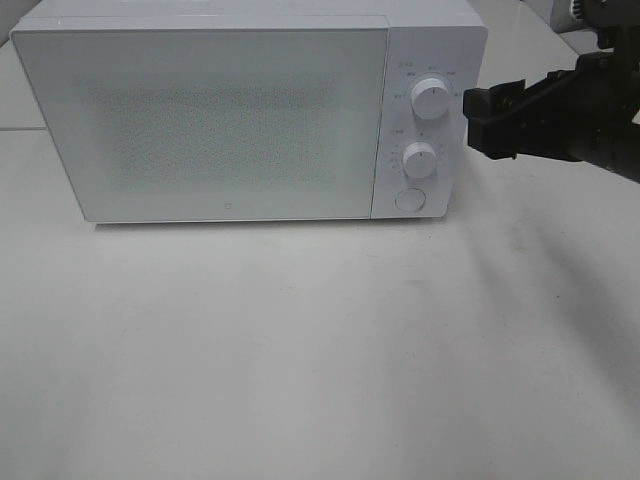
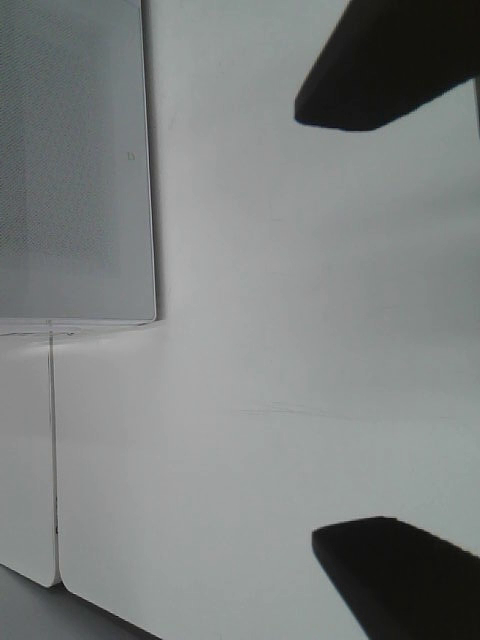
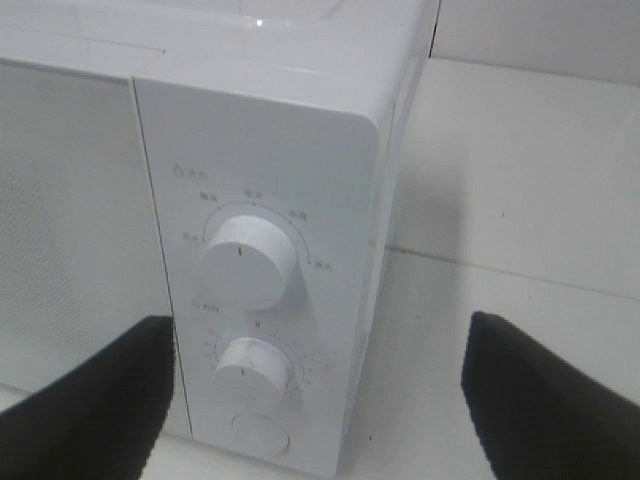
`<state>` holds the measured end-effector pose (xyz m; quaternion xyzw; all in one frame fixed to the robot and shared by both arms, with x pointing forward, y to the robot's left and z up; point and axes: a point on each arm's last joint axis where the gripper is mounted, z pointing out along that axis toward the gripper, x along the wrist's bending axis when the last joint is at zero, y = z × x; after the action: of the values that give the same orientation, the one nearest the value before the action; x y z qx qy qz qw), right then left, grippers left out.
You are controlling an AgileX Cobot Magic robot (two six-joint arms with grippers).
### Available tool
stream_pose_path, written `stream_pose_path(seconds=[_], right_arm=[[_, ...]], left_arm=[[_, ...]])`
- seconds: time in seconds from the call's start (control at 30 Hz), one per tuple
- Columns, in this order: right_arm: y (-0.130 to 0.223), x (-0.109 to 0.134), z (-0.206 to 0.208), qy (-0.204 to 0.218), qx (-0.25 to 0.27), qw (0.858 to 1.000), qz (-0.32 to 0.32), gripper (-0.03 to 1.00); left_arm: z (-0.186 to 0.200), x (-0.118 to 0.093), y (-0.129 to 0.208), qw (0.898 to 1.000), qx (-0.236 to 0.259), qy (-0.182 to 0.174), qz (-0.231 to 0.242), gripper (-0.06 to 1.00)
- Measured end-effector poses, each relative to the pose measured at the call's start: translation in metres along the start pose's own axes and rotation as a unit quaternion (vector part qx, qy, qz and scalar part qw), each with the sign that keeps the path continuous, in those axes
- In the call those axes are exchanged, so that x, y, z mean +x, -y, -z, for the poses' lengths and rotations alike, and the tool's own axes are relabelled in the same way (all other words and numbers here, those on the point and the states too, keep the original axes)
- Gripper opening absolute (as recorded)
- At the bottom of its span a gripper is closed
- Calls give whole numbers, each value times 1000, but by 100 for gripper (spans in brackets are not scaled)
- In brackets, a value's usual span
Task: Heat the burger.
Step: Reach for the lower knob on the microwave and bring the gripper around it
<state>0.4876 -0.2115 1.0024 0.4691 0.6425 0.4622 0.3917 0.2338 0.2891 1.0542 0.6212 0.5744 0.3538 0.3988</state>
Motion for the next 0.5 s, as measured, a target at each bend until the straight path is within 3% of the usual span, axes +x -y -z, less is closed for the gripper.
stream_pose_path(seconds=[0.23,0.5], right_arm=[[17,23,4,40,-45,998,-18,76],[32,38,2,70,-44,996,-43,76]], left_arm=[[0,0,0,1000,0,0,0,99],[0,0,0,1000,0,0,0,99]])
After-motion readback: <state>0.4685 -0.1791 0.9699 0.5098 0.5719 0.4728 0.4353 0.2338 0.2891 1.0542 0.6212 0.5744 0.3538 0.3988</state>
